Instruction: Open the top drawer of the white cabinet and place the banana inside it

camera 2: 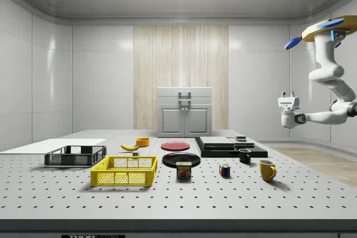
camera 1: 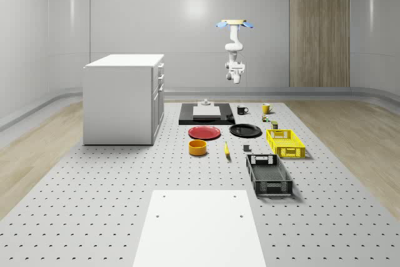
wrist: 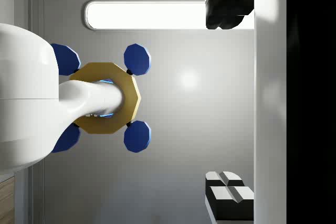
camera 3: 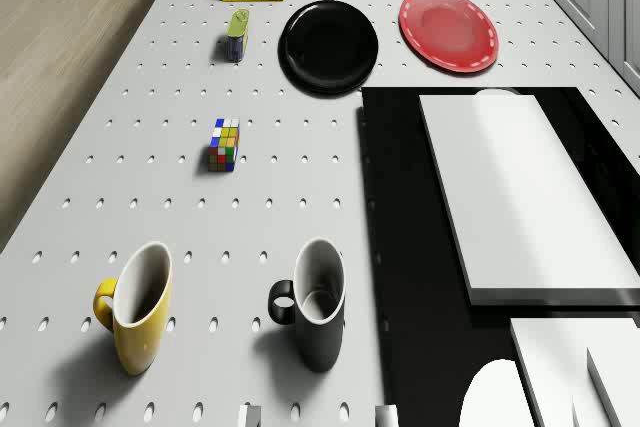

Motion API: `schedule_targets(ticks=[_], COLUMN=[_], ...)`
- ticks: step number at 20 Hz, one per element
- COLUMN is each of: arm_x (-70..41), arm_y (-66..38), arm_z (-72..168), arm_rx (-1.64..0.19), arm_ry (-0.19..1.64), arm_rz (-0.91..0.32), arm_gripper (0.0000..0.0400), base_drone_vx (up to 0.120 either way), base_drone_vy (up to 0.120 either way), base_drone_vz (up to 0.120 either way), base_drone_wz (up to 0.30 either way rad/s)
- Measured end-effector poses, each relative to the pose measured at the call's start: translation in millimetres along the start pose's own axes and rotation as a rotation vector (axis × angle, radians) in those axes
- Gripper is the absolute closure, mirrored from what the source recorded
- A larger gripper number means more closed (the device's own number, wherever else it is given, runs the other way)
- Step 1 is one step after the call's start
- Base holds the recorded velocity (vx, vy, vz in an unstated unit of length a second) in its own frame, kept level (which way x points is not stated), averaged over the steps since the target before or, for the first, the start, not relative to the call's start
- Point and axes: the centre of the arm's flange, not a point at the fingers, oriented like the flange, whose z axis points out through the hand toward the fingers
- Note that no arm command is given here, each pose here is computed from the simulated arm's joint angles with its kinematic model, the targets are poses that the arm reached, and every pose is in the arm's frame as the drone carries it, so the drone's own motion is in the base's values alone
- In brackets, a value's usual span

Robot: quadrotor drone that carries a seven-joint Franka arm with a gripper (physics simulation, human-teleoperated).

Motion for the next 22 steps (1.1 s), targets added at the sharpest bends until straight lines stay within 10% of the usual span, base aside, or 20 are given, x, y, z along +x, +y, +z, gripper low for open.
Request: schedule_targets(ticks=[11, 17, 22], arm_x=[-1.2, 52.3, 67.5], arm_y=[1.3, 52.1, 66.0], arm_z=[-71, -52, -21], arm_rx=[0.006, 0.601, 0.896], arm_ry=[0.006, -0.597, -0.894], arm_rz=[0.0, 0.002, 0.0], arm_gripper=[0.0, 0.0, 0.0], base_drone_vx=[0.004, 0.08, 0.12], base_drone_vy=[0.0, -0.093, -0.12], base_drone_vz=[0.069, 0.12, 0.12], base_drone_wz=[0.0, 0.0, 0.0])
